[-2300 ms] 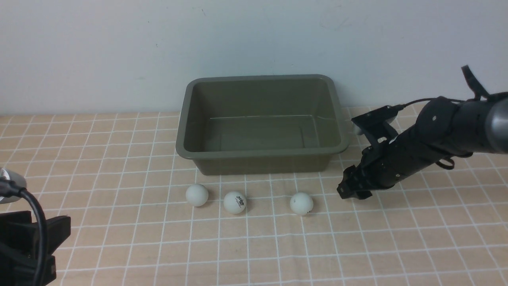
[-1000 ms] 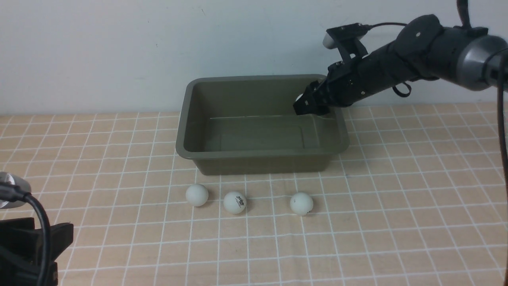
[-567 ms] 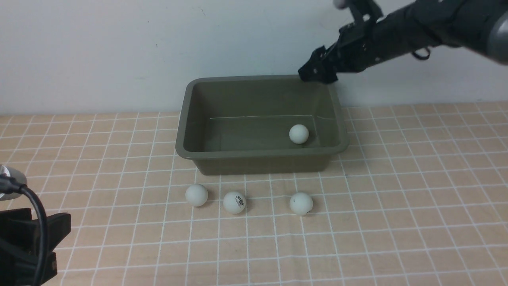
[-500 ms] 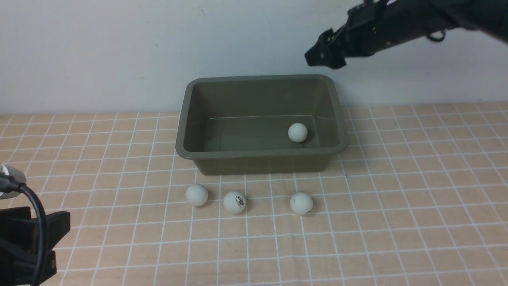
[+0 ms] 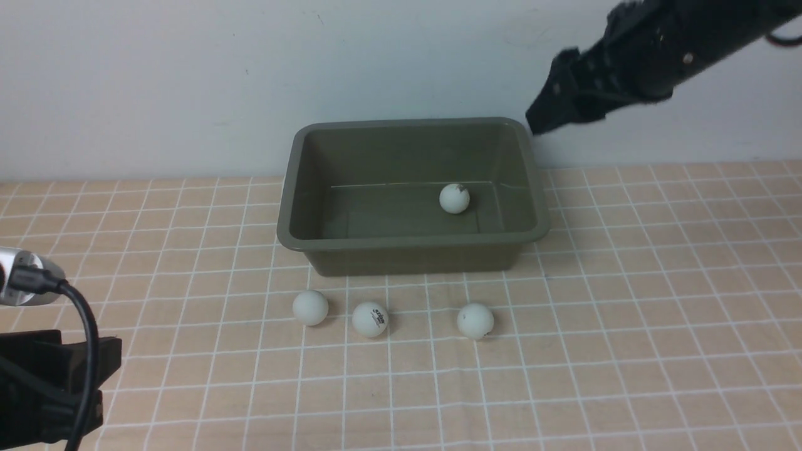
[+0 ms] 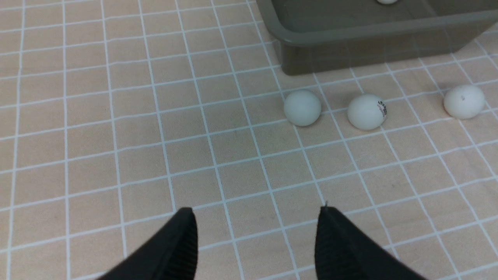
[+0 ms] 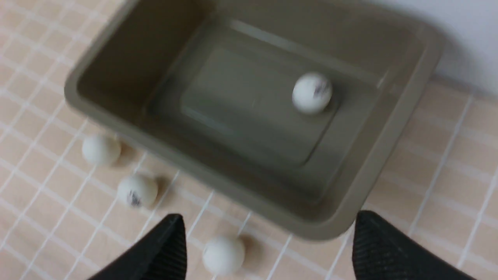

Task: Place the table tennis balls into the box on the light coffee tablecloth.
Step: 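Reach for and grasp a ping pong ball on the table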

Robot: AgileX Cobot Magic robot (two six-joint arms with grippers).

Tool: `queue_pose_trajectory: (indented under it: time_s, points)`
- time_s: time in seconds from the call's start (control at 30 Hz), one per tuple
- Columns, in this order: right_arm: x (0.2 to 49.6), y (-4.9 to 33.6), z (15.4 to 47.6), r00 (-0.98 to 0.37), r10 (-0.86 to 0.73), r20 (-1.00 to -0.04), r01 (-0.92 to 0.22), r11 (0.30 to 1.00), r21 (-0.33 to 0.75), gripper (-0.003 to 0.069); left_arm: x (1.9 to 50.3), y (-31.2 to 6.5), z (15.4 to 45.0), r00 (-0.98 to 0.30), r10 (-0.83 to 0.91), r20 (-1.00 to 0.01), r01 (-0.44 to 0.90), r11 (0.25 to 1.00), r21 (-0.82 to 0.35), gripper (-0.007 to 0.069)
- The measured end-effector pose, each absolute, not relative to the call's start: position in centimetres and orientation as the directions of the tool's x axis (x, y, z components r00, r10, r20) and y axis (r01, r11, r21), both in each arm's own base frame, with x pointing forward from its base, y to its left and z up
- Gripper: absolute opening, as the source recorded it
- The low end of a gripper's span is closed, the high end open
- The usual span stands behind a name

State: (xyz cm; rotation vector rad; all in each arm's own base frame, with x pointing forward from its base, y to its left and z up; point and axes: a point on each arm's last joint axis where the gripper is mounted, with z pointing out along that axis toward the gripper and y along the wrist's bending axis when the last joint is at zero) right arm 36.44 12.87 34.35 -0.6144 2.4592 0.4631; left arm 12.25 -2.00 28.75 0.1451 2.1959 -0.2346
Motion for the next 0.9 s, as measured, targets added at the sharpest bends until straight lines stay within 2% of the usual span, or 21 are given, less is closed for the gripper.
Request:
queue_pose_trajectory:
  time_s: [0.13,0.37,0.5,0.67,0.77,0.9]
  points:
    - [34.7,14.8,31.1,-0.768,-0.367,-0.524,-0.538,0.815,0.217,0.0514,12.9,-2.0,28.3,-0.617,0.028,-0.787,0.190,0.975,-0.114,0.0342]
    - [31.7,17.2,29.7,-0.746,-0.431,-0.508,-0.593,0.776,0.213,0.0494,13.6,-1.9,27.9,-0.637,0.027,-0.770,0.182,0.976,-0.117,0.0342]
    - [30.2,18.2,28.7,-0.729,-0.477,-0.492,-0.619,0.765,0.176,0.0484,13.7,-1.9,27.8,-0.638,0.026,-0.770,0.181,0.977,-0.116,0.0342]
    - [28.8,19.0,25.7,-0.714,-0.530,-0.458,-0.624,0.778,0.073,0.0483,13.7,-1.9,27.8,-0.636,0.033,-0.771,0.185,0.977,-0.111,0.0342]
    - [28.5,19.1,24.5,-0.697,-0.533,-0.480,-0.617,0.786,0.023,0.0483,13.7,-1.9,27.8,-0.633,0.046,-0.773,0.193,0.976,-0.100,0.0342]
    - [28.9,19.2,23.7,-0.684,-0.503,-0.528,-0.596,0.803,0.007,0.0483,13.7,-1.9,27.8,-0.631,0.055,-0.774,0.199,0.976,-0.093,0.0342]
